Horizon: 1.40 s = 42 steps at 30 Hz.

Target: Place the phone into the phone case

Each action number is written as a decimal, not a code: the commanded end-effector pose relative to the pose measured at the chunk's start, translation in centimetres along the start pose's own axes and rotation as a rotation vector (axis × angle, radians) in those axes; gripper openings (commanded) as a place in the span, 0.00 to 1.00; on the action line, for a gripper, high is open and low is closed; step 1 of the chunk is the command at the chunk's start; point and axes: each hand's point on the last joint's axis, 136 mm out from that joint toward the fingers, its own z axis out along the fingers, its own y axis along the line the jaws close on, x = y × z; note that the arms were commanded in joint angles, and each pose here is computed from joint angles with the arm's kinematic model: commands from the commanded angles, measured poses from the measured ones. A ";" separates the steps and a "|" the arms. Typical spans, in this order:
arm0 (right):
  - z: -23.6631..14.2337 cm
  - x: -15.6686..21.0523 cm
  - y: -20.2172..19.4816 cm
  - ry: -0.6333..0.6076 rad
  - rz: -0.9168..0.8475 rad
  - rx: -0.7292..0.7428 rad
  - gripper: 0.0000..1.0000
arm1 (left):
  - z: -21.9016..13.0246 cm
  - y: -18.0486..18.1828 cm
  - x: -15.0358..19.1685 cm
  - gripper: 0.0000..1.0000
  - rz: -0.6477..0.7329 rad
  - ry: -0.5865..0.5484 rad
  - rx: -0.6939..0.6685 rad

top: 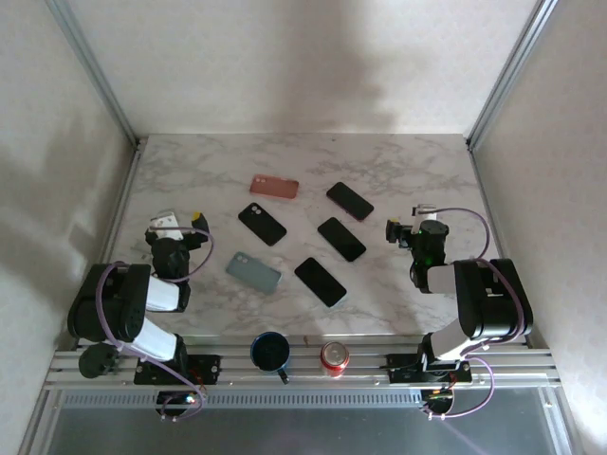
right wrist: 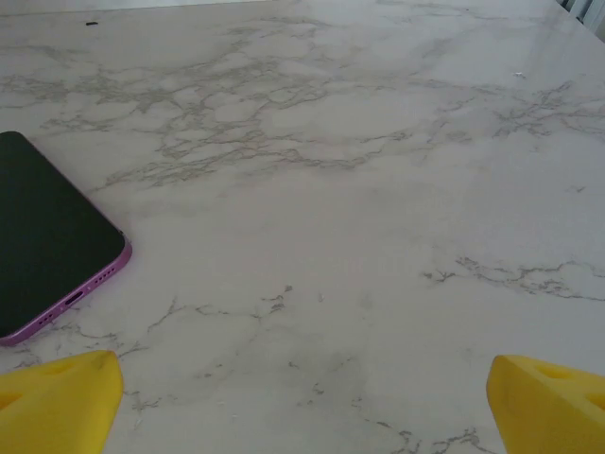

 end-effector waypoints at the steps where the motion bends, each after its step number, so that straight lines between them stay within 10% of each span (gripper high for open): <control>1: 0.4 -1.2 -0.5 -0.035 -0.007 0.025 0.99 | 0.5 0.1 -1.2 1.00 0.000 -0.042 -0.005; 23: 0.4 -1.2 -0.5 -0.034 -0.007 0.024 0.99 | 0.5 0.1 -1.2 1.00 0.001 -0.040 -0.006; 31: -1.1 -5.4 -2.0 0.025 -0.025 0.252 0.83 | 0.5 1.0 -5.2 0.74 -0.030 -0.054 -0.118; 42: -4.8 -6.6 7.9 0.220 -0.024 -0.133 0.99 | -0.5 -3.9 -10.4 0.70 -0.267 0.061 -0.022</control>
